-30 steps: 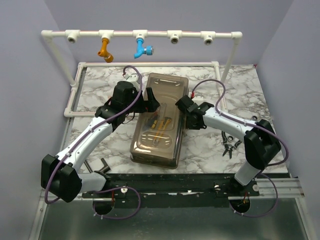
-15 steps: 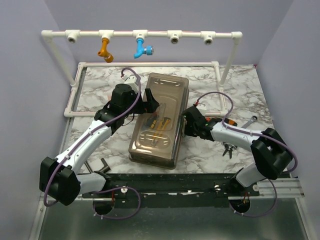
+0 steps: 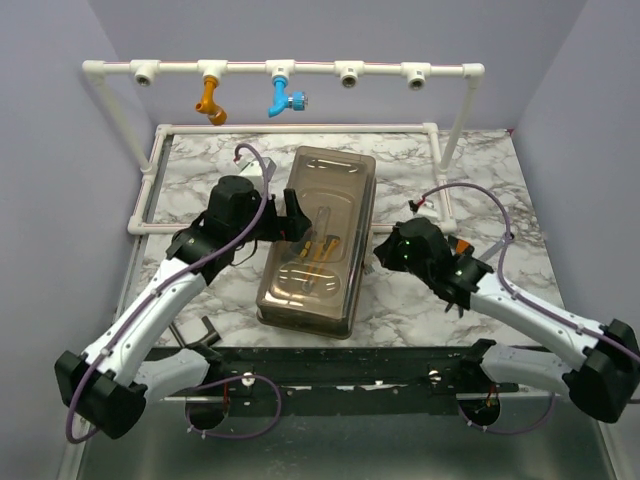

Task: Pack the tool kit

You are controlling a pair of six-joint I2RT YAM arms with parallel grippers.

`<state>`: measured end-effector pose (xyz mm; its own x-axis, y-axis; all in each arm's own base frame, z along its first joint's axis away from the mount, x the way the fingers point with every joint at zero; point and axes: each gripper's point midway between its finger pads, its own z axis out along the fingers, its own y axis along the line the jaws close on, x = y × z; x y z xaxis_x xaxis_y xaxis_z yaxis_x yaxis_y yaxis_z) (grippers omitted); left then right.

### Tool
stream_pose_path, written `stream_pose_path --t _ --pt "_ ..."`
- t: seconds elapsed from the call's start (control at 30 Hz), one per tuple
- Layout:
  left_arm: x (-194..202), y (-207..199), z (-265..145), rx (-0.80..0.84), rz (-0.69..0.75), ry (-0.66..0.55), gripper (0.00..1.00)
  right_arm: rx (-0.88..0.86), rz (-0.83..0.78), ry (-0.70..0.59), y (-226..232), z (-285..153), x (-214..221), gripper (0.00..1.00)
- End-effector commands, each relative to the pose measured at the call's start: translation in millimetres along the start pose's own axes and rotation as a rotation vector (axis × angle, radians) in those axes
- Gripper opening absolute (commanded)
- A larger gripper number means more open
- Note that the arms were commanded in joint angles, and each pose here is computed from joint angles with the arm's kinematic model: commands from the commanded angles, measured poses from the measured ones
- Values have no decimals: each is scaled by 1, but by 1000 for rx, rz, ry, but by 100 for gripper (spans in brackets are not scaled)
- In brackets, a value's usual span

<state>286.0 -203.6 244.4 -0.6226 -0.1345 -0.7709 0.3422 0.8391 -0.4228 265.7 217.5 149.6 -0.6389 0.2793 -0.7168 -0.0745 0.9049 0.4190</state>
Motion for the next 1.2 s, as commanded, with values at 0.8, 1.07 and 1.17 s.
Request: stream_pose_path --t 0.8,1.07,1.17 --pt "46 111 -68 -327 -77 -498 99 11 -176 -592 -48 -69 -79 89" --pt "12 171 -52 -452 -77 -602 99 14 7 -659 -137 -32 -137 88" --pt "7 202 -55 -516 -105 -668 99 81 -117 -693 -164 -31 -135 86"
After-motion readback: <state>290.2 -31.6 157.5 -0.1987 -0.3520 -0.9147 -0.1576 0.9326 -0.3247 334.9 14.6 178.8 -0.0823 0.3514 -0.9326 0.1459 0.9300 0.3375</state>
